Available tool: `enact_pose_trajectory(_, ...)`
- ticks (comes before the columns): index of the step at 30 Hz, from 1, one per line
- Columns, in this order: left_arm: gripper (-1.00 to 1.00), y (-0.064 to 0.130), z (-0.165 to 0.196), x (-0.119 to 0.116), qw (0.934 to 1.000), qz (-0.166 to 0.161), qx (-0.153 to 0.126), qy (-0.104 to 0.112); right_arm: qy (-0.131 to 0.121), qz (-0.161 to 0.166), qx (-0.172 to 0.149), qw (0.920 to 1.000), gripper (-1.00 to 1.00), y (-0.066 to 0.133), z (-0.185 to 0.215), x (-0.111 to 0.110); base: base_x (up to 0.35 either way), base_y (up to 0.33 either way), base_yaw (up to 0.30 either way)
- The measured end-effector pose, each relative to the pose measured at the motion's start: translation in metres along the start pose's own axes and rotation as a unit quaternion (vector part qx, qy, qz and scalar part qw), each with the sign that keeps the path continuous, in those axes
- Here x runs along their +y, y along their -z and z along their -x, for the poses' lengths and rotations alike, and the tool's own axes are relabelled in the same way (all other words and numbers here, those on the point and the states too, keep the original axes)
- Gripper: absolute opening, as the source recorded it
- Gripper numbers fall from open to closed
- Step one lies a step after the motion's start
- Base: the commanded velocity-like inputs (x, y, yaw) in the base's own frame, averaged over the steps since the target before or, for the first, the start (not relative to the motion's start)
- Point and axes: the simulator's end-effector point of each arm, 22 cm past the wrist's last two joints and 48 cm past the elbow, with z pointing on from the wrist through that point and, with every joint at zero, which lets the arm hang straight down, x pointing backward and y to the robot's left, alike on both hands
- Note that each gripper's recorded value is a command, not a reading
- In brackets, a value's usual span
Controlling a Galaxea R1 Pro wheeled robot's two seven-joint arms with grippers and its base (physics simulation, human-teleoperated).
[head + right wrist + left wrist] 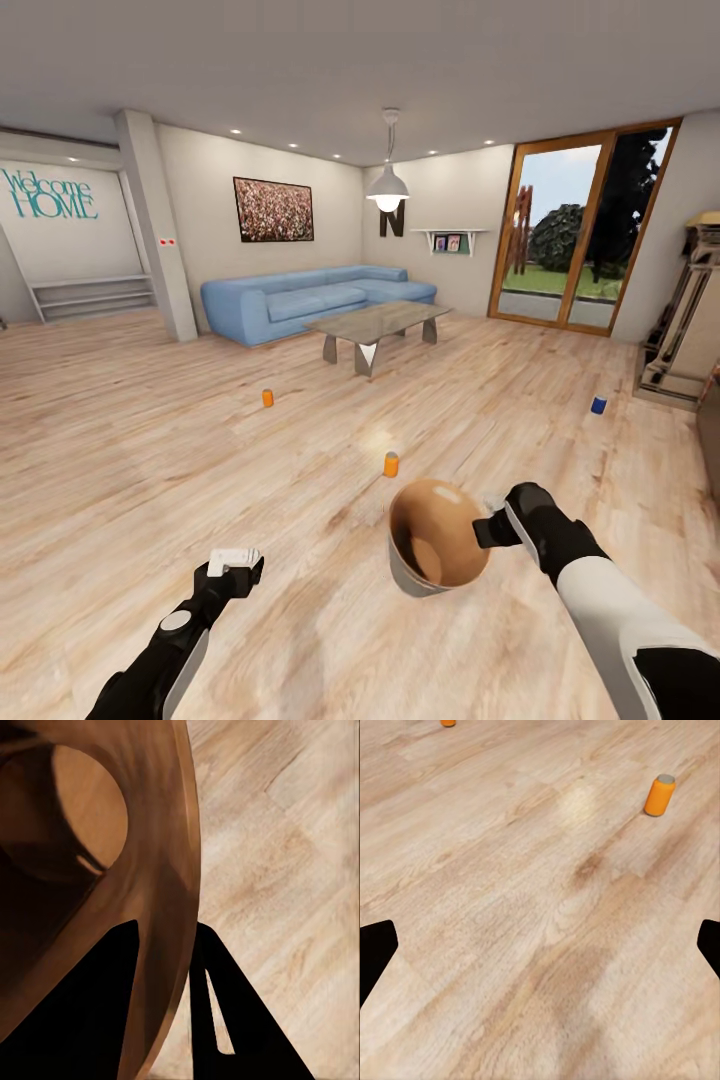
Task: Put the three can of soda from the living room inside the tash can in the kitchen.
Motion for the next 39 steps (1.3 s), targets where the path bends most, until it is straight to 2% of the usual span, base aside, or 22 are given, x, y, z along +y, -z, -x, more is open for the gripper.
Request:
enact_pose_trajectory(3, 1.00, 0.000, 0.001, 0.000, 1.0000, 0.000, -0.001, 0.000, -0.013, -0.006, 0.003, 0.9999, -1.00, 0.001, -0.004, -0.017, 0.000, 0.000, 0.000)
enact_pose_trajectory(7, 1.00, 0.000, 0.000, 0.000, 1.0000, 0.000, -0.001, 0.001, -0.001, -0.047, 0.012, 0.9988, -1.00, 0.002, -0.012, -0.053, 0.000, 0.000, 0.000)
enact_pose_trajectory(10, 1.00, 0.000, 0.003, 0.001, 1.0000, 0.000, -0.006, 0.000, -0.023, -0.041, 0.020, 0.9987, -1.00, 0.002, -0.023, -0.068, 0.000, 0.000, 0.000)
enact_pose_trajectory(14, 1.00, 0.001, 0.008, 0.001, 0.9998, 0.000, -0.019, -0.001, -0.009, -0.074, 0.035, 0.9966, -1.00, 0.005, -0.033, -0.096, 0.000, 0.000, 0.000)
enact_pose_trajectory(18, 1.00, 0.002, 0.008, 0.001, 0.9997, 0.000, -0.023, -0.001, -0.030, -0.055, 0.046, 0.9969, -1.00, 0.003, -0.042, -0.093, 0.000, 0.000, 0.000)
enact_pose_trajectory(22, 1.00, 0.002, 0.009, 0.001, 0.9996, 0.000, -0.028, -0.001, -0.020, -0.072, 0.063, 0.9952, -1.00, 0.003, -0.051, -0.102, 0.000, 0.000, 0.000)
enact_pose_trajectory(26, 1.00, 0.003, 0.013, 0.001, 0.9992, 0.000, -0.040, -0.002, -0.028, -0.061, 0.071, 0.9952, -1.00, 0.001, -0.057, -0.096, 0.008, 0.000, 0.000)
enact_pose_trajectory(29, 1.00, 0.003, 0.015, 0.001, 0.9990, -0.001, -0.044, -0.003, -0.025, -0.065, 0.074, 0.9949, -1.00, 0.000, -0.058, -0.097, 0.089, 0.000, 0.000)
enact_pose_trajectory(39, 1.00, 0.003, 0.015, -0.001, 0.9989, -0.003, -0.045, -0.005, -0.022, -0.067, 0.082, 0.9941, -1.00, -0.003, -0.066, -0.094, 0.261, 0.000, 0.000)
